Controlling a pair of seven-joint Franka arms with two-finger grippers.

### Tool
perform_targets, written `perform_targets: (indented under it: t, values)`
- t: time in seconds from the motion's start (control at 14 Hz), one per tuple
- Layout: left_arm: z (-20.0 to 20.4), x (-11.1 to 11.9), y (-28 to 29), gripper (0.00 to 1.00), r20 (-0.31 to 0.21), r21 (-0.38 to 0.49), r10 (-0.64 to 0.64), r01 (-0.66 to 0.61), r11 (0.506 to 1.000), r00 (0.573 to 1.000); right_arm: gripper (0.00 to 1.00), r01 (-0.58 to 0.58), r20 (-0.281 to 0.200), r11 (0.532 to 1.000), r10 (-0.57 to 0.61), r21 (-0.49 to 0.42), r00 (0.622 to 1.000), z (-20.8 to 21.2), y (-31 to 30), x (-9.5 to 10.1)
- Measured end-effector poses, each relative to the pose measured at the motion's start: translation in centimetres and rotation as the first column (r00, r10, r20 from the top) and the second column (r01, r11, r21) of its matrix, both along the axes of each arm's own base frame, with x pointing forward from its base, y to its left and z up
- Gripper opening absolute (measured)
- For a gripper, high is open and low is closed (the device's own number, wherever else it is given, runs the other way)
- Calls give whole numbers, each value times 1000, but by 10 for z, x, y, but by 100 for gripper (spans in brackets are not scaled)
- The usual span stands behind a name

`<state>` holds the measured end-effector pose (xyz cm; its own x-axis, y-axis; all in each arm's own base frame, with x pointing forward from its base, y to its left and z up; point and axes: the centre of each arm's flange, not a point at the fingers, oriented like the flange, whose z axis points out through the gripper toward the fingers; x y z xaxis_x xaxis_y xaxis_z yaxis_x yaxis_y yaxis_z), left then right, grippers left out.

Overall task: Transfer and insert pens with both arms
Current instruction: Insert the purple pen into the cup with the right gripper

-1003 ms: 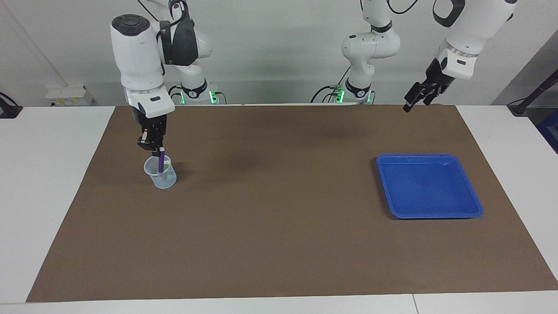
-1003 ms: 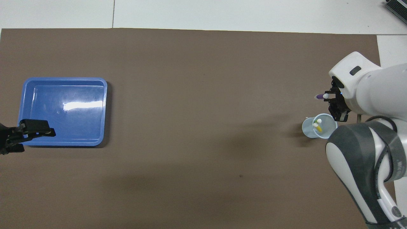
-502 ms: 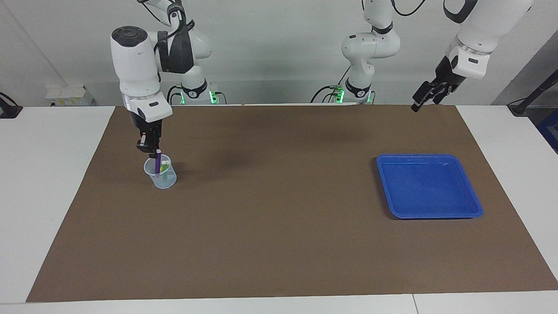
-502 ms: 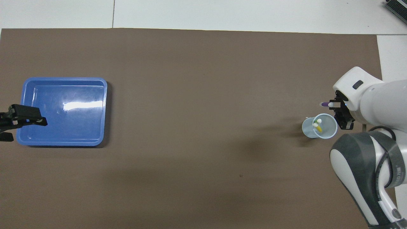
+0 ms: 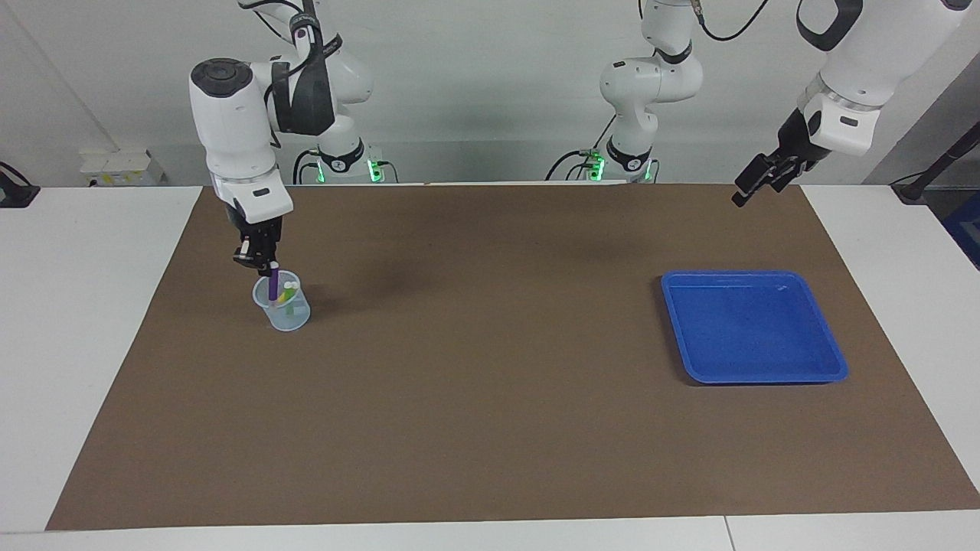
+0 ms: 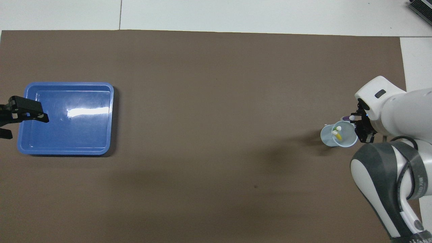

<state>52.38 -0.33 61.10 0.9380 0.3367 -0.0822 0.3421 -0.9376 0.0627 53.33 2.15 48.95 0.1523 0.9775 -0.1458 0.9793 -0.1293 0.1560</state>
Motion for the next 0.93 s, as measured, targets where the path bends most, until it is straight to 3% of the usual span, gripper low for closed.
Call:
perform_targets:
  t: [0.93]
  values:
    - [-22,17,-3,100,23,9,-4,4,1000,1000,18,83,-35,997,-83,1,996,-16,-3,-10]
